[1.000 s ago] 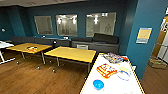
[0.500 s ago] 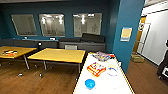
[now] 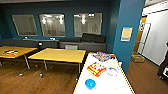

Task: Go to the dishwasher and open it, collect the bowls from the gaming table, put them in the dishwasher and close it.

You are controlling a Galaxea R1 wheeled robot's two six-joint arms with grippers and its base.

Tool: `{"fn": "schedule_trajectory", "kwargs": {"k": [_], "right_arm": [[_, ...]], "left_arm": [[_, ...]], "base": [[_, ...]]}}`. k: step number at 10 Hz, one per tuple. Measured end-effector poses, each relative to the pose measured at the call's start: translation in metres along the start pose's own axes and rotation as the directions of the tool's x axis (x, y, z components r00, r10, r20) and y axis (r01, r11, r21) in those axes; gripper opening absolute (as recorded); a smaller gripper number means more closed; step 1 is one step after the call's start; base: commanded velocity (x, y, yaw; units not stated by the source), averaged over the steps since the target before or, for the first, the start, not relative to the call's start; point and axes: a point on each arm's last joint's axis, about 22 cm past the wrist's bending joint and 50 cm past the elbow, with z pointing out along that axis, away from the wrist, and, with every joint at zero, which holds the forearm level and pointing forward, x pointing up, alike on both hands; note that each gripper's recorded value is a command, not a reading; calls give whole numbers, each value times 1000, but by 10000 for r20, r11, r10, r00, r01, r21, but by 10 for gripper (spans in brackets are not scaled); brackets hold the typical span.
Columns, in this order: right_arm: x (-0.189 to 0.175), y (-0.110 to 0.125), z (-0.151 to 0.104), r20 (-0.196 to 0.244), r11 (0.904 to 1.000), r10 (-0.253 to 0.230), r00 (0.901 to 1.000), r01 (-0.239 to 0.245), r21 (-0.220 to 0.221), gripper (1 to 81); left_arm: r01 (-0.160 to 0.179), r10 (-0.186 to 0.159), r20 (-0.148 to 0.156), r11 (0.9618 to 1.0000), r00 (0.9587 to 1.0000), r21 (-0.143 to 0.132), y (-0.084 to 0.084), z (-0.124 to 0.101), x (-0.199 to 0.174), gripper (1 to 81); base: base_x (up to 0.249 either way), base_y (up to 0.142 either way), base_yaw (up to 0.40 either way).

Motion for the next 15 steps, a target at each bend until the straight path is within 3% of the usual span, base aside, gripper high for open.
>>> {"fn": "schedule_trajectory", "kwargs": {"k": [4,5,6,8,10,13,15], "right_arm": [[-3,-1,0,31,10000,10,10000,-10,7,811],[-14,0,-1,136,10000,33,9999,-33,0,811],[-13,0,-1,168,10000,29,9999,-29,0,811],[7,-1,0,-172,10000,-22,9999,22,16,811],[-6,0,0,65,10000,9,10000,-9,1,811],[8,1,0,-204,10000,-17,9998,17,-8,811],[-5,6,-3,4,10000,39,10000,-39,61,811]], "left_arm": [[12,-12,21,10000,10000,-7,1,0,-2,811],[32,-31,145,10000,9999,-16,2,0,-14,811],[25,-24,112,10000,9999,-8,1,0,-10,811],[-31,32,-228,10000,9997,14,-1,0,13,811],[13,-13,25,10000,10000,-5,1,0,-4,811],[-18,18,-162,10000,9999,8,-1,0,10,811],[17,-17,32,10000,10000,-7,1,0,-3,811]], "base": [[47,0,0],[113,0,0],[115,0,0],[116,0,0],[102,0,0],[0,0,0],[0,0,0]]}}
